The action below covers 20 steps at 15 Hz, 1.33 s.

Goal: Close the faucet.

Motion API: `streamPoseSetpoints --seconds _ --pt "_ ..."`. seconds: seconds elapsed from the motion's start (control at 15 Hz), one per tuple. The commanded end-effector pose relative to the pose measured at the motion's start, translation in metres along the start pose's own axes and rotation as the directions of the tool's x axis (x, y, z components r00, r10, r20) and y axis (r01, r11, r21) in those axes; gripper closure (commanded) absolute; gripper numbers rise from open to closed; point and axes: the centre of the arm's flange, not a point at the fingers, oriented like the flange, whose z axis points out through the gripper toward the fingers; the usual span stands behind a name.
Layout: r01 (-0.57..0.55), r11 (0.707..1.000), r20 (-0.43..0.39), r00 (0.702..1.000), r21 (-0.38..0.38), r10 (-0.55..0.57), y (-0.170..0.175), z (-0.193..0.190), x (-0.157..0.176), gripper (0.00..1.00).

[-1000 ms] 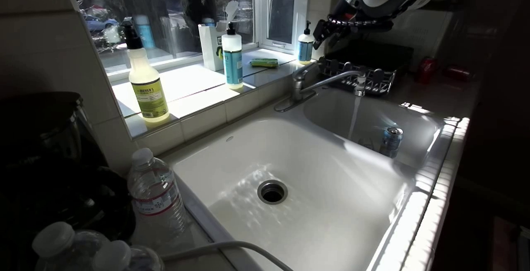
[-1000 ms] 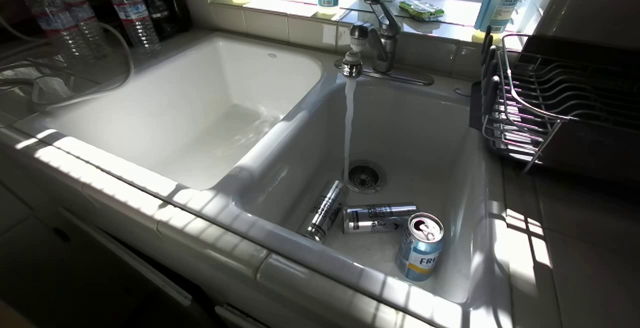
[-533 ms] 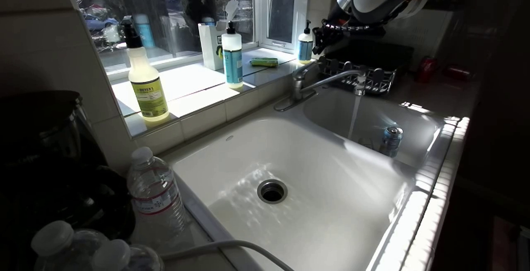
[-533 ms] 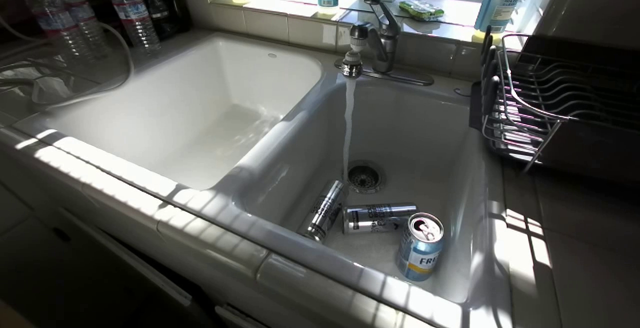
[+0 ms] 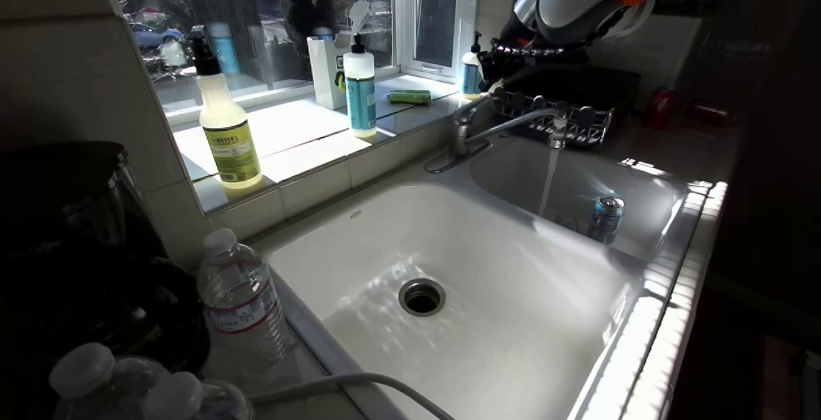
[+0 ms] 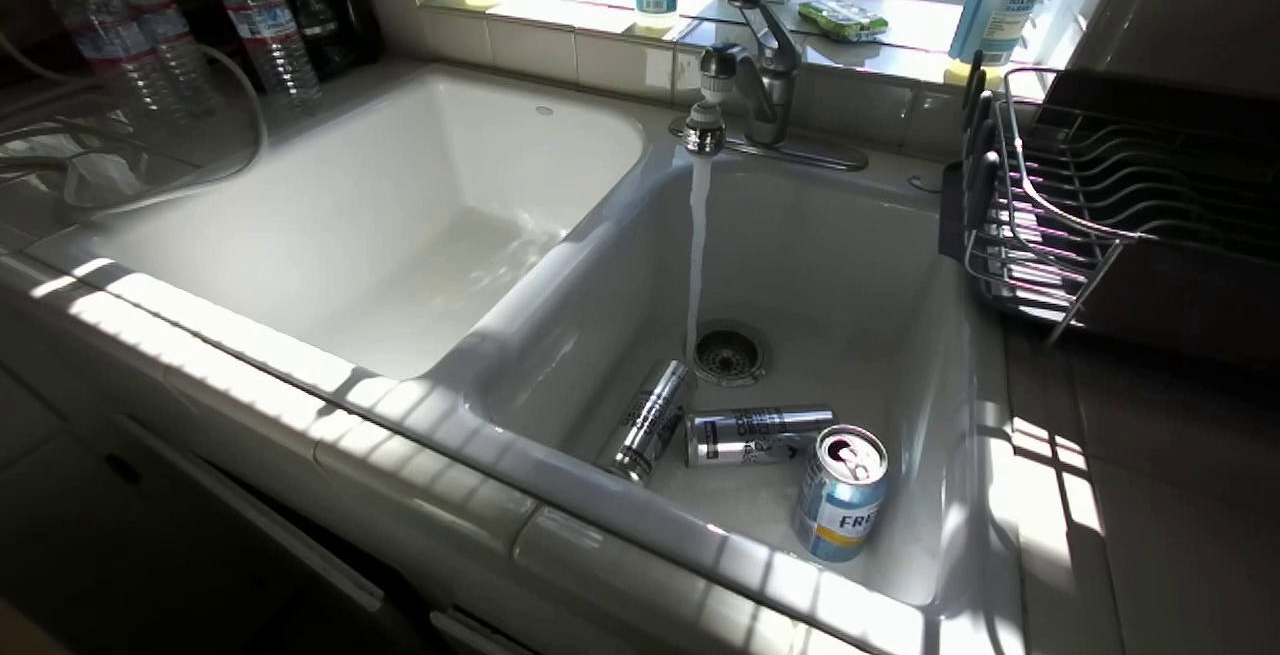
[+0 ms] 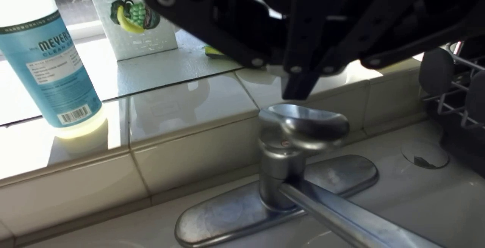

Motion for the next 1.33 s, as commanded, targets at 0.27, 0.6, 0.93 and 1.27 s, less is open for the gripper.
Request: streamPoseSetpoints --seconds 0.27,0.6,0.93,1.27 --pt "0.002 1.000 0.024 1.000 -0.018 -0.002 0.001 0.002 -0.025 1.00" --pt "-0.004 1.000 0.076 0.997 -0.018 0.006 0.001 0.010 -0.051 1.00" --pt "-0.019 0.999 0.100 0.995 -0.039 0.023 0.014 0.020 -0.074 1.00" --pt "-0.025 1.000 0.084 0.996 -0.017 0.027 0.021 0.035 -0.094 1.00"
